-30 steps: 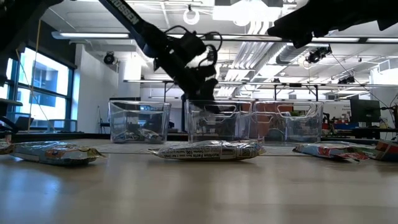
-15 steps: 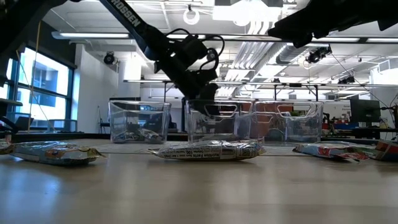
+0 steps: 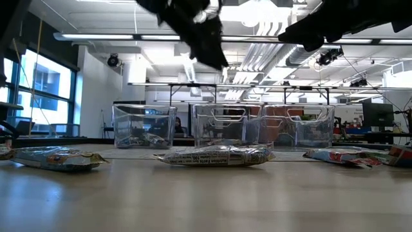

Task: Pick and place Granola Bars by type
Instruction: Put the yellow granola bar into the middle transparent bin

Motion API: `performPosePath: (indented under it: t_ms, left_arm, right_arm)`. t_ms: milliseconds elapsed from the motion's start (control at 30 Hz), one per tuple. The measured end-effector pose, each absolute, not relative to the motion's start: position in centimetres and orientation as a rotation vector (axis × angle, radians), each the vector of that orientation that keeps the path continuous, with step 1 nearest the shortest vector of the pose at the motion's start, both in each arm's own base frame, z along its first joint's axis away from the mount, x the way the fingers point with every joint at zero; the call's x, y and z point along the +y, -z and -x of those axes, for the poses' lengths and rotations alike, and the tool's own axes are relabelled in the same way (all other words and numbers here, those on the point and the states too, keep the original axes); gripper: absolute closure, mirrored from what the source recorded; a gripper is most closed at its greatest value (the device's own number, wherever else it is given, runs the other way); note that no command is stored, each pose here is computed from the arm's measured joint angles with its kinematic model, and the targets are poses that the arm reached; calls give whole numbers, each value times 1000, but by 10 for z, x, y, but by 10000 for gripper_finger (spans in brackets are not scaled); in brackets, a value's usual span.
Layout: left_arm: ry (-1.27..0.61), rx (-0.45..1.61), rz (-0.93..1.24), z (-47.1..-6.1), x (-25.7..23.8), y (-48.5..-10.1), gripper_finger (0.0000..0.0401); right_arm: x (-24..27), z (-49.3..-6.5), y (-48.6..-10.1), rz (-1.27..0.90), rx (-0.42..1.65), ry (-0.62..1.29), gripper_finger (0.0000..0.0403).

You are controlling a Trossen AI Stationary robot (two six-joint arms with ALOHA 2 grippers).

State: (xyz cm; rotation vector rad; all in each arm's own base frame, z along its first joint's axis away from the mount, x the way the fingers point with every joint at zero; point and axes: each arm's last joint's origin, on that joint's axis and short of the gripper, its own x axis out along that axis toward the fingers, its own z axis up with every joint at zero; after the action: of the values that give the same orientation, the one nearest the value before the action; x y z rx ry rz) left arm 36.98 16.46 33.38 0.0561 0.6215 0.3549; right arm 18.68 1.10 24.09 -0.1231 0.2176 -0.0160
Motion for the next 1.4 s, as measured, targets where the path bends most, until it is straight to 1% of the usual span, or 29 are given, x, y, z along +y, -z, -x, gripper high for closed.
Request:
performPosePath:
  t_ms: [133,267,367,467,533,667,767,867,933,1067,1100,1167,1267,1333,1400]
  left_arm:
    - [-316,666,-47,-351,148,-379,158]
    - [-277,706,-40,-344,131,-399,158]
    - [-232,722,15,-344,119,-401,158]
    - [-154,816,126,-340,104,-394,158]
    - [-152,901,139,-338,94,-387,158]
    - [-227,1106,157,-328,74,-373,158]
    - [-255,1263,226,-317,56,-367,158]
    - [-329,1402,291,-305,34,-364,158]
    - [-363,1393,278,-306,19,-361,158]
    - [-335,1438,257,-291,-17,-354,158]
    - [-370,1434,252,-285,-25,-350,158]
    - [-498,1405,220,-277,-38,-340,158]
    - [-691,1343,254,-259,-51,-324,158]
    - [-723,1333,283,-251,-60,-310,158]
    - [-690,1339,275,-249,-69,-294,158]
  right_arm:
    - [11,-187,-241,123,212,16,263]
    - [11,-187,-242,123,210,16,263]
    - [11,-187,-242,122,209,16,263]
    - [11,-187,-242,98,209,19,263]
    - [11,-187,-241,80,211,20,263]
    - [11,-187,-241,68,210,22,263]
    - [11,-187,-241,67,210,22,263]
    - [11,-187,-242,48,207,24,263]
    - [11,-187,-242,29,207,26,263]
    - [11,-187,-242,16,207,27,263]
    - [11,-187,-242,16,208,27,263]
    - [11,-187,-242,17,204,27,263]
    - [11,-187,-242,18,204,27,263]
    - [11,-187,-242,22,204,27,263]
    - [11,-187,-242,23,208,26,263]
